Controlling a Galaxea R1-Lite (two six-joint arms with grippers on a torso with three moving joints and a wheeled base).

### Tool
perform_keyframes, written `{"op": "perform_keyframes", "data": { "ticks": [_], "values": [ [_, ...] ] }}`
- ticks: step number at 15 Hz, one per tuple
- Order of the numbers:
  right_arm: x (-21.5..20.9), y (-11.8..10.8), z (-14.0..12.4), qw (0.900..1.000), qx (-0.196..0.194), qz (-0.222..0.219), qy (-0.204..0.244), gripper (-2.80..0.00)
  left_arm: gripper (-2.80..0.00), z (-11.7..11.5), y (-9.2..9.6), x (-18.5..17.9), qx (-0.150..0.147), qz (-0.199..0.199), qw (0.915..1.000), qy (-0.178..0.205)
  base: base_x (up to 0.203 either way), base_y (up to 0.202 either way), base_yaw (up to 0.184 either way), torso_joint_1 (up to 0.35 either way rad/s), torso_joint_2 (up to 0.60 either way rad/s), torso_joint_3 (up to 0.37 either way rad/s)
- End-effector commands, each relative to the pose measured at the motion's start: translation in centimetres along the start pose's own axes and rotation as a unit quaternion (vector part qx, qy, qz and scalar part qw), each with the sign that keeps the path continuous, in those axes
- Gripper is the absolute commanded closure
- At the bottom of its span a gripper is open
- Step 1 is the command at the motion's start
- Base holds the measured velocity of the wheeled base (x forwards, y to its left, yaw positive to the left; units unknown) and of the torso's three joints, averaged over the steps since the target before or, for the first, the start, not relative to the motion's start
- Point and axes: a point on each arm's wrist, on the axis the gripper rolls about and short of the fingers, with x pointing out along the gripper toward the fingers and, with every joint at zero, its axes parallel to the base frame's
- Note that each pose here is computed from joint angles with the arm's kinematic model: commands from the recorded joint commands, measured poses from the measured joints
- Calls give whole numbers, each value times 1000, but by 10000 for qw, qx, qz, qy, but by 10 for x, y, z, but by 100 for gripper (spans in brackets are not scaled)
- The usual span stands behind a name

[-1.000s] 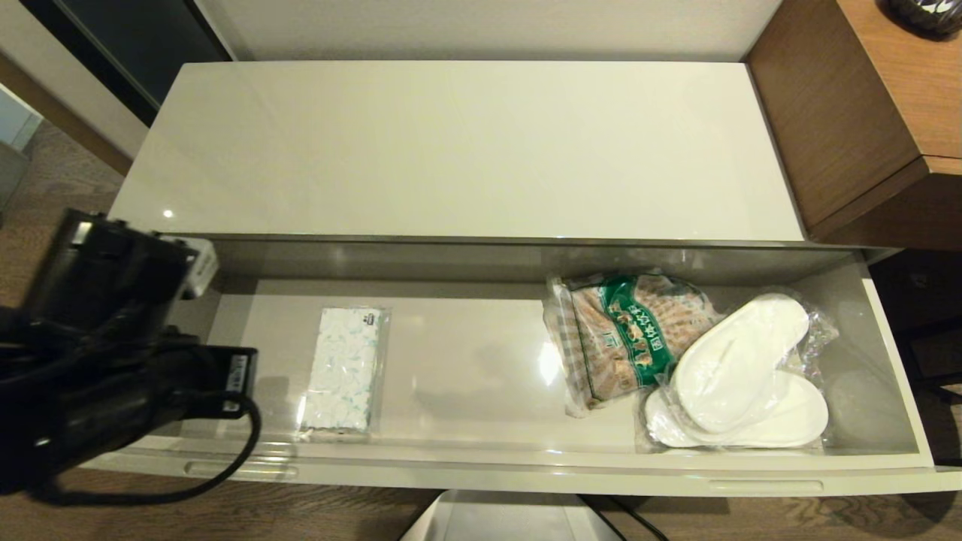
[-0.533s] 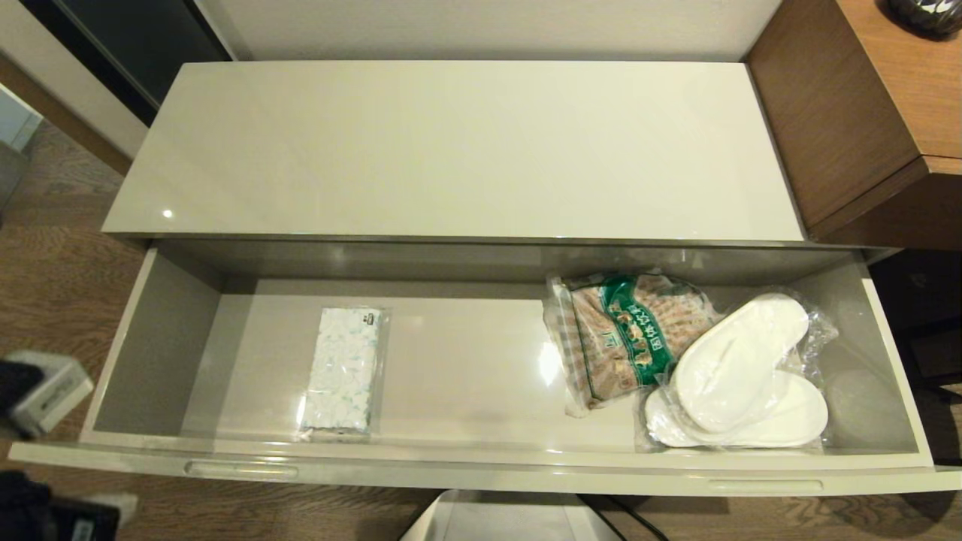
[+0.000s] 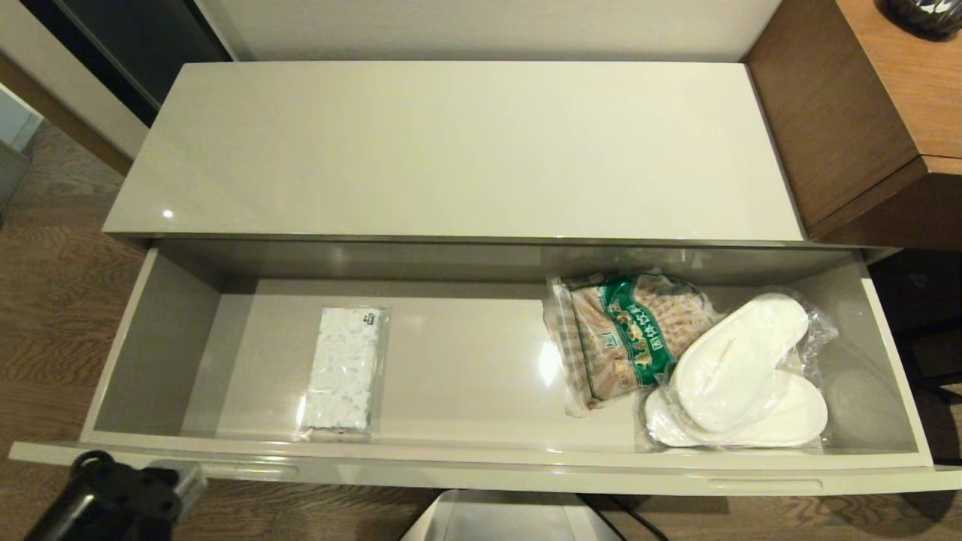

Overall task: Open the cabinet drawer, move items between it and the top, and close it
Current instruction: Close the drawer

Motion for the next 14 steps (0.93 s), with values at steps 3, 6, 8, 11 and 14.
{"op": "perform_keyframes", "data": {
  "ticks": [3, 6, 8, 11, 14],
  "values": [
    [-1, 0, -1, 10000, 3, -7, -59, 0, 0, 14, -31, 75, -356, 264, 9972, 599, 0, 0, 0, 0, 0, 0],
    [-1, 0, -1, 10000, 3, -8, -59, 0, 0, 27, -43, 95, -848, 110, 9960, 244, 0, 0, 0, 0, 0, 0],
    [-1, 0, -1, 10000, 3, 0, -59, 0, 0, 53, -48, 99, -900, 270, 9954, -177, 0, 0, 0, 0, 0, 0],
    [-1, 0, -1, 10000, 3, 7, -59, 0, 0, 156, -67, 80, -1329, 91, 9804, -1453, 0, 0, 0, 0, 0, 0],
    [-1, 0, -1, 10000, 3, 0, -59, 0, 0, 249, -72, 35, -1697, -60, 9561, -2390, 0, 0, 0, 0, 0, 0]
  ]
}}
